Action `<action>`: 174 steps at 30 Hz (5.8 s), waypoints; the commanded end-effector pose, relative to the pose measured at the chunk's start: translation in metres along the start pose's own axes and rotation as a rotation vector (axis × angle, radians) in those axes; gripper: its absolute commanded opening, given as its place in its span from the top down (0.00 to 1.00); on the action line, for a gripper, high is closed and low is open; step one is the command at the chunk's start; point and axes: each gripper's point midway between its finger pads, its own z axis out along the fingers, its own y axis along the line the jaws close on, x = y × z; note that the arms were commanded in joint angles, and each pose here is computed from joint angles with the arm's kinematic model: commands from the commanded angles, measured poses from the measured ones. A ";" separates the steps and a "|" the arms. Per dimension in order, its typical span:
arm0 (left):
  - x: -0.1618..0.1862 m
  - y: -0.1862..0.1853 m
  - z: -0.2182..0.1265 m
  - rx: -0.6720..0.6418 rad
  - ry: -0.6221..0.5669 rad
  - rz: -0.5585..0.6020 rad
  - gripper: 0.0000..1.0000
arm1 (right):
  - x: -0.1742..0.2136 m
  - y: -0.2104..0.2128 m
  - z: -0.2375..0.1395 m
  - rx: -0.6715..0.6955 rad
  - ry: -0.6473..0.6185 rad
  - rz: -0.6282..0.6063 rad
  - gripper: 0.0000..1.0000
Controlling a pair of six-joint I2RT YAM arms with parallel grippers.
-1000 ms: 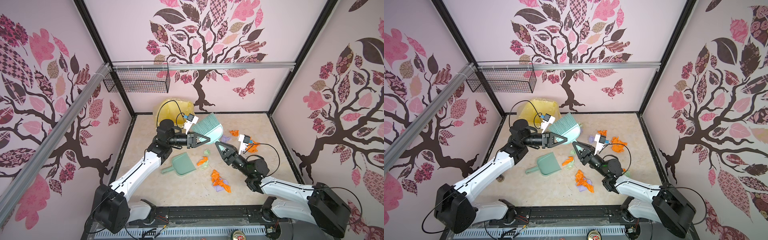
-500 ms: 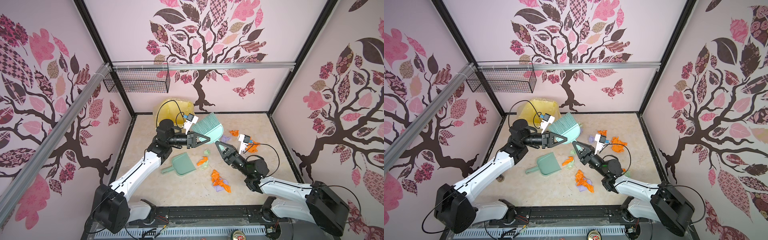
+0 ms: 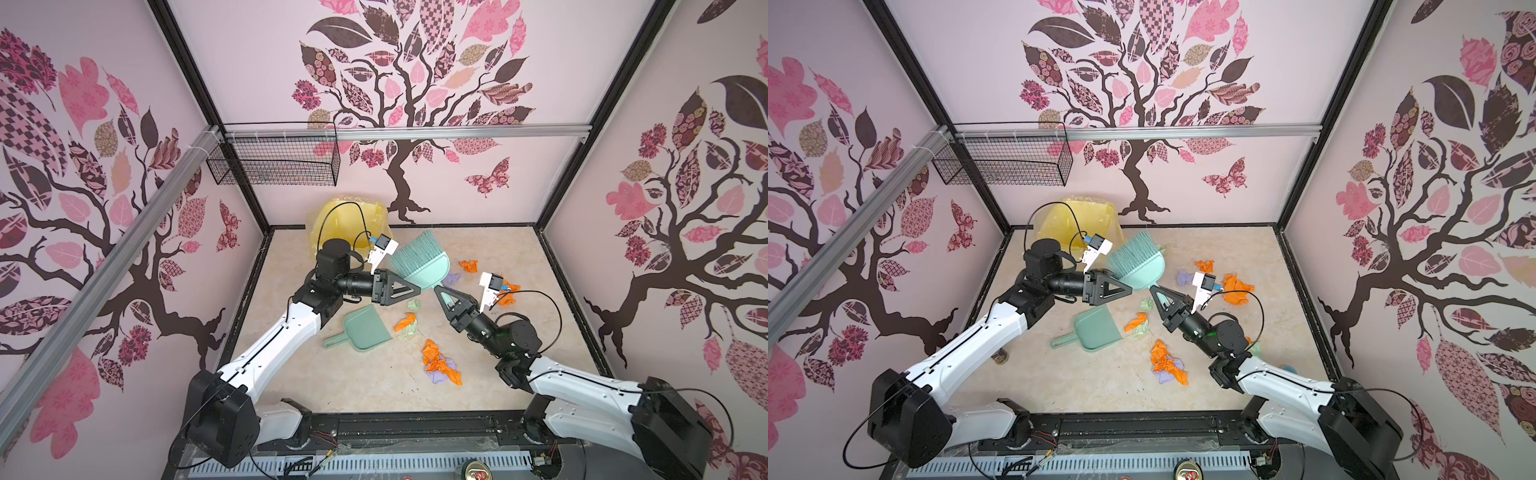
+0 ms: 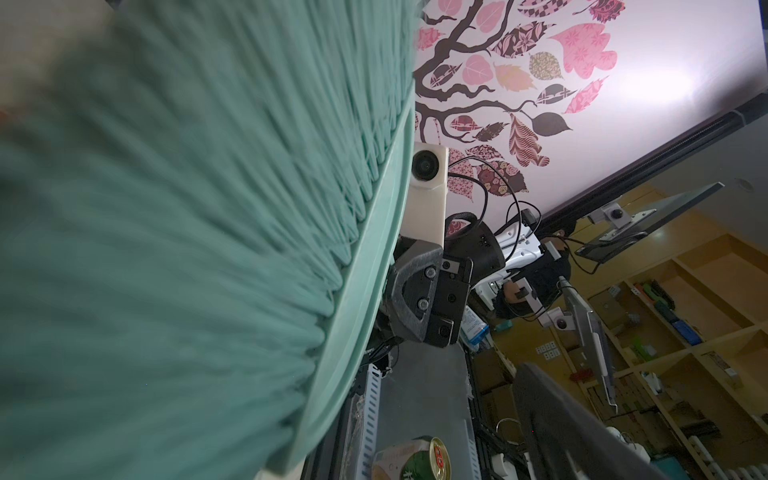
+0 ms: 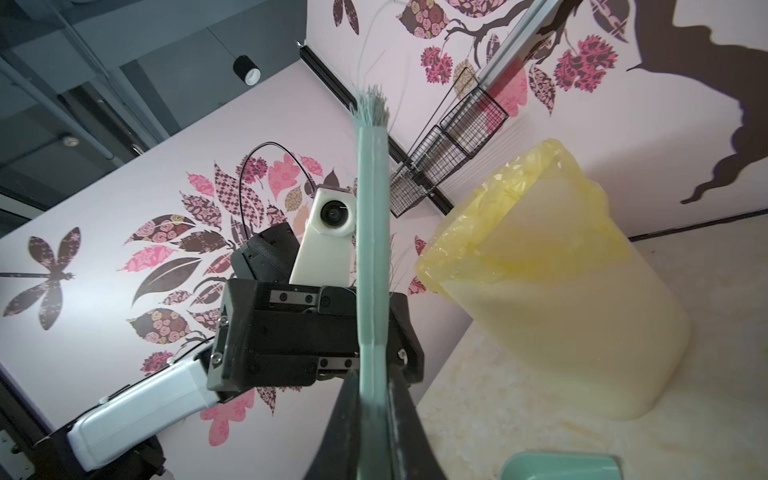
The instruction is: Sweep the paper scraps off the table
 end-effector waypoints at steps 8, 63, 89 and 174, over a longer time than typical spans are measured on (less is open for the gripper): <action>0.070 0.027 -0.065 -0.397 0.238 0.350 0.04 | -0.014 -0.063 -0.062 0.580 0.163 -0.274 1.00; 0.214 0.222 -0.176 -0.756 0.611 0.569 0.30 | 0.035 -0.115 -0.089 0.742 0.357 -0.281 1.00; 0.217 0.219 -0.171 -0.725 0.652 0.563 0.85 | 0.043 -0.118 -0.092 0.736 0.365 -0.256 1.00; 0.235 0.160 -0.153 -0.709 0.759 0.560 0.92 | -0.053 -0.333 0.138 0.867 1.022 -1.711 1.00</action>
